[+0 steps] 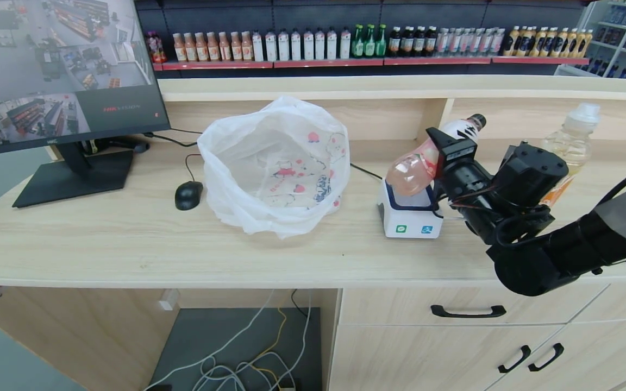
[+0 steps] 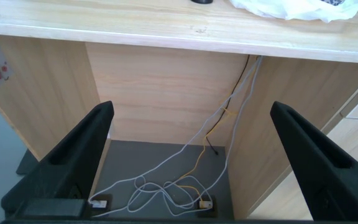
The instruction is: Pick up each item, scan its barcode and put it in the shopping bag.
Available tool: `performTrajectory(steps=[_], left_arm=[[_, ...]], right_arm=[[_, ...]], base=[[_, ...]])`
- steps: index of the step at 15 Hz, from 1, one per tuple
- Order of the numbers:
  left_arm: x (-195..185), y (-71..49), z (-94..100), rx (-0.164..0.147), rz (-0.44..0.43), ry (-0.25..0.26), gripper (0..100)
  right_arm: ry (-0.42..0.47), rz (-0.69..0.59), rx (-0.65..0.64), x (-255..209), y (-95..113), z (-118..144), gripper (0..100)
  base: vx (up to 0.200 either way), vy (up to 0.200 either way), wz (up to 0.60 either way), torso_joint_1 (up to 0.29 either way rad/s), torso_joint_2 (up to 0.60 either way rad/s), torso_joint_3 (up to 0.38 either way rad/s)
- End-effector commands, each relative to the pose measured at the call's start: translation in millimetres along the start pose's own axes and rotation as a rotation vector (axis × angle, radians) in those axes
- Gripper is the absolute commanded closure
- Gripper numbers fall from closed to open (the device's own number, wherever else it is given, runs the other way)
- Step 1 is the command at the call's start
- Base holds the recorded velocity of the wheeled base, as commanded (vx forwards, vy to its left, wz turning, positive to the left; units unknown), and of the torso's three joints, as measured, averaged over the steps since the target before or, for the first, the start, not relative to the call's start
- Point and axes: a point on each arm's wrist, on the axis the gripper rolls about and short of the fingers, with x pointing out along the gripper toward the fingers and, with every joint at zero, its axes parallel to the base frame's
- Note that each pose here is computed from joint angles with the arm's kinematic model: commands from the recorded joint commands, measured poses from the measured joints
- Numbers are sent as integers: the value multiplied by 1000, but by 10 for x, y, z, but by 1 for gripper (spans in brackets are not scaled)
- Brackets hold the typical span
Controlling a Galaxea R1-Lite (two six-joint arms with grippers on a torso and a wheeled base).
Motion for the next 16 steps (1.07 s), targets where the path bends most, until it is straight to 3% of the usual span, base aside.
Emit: performTrajectory(steps=[1,16], left_arm=[[0,0,0,0,0,0,0],[0,0,0,0,-1,0,0]], right_arm=[[-2,-3,-1,11,-24,-1,100],[-10,11,8,2,22,55,100]], base=[[0,0,0,0,0,0],[0,0,0,0,0,0]])
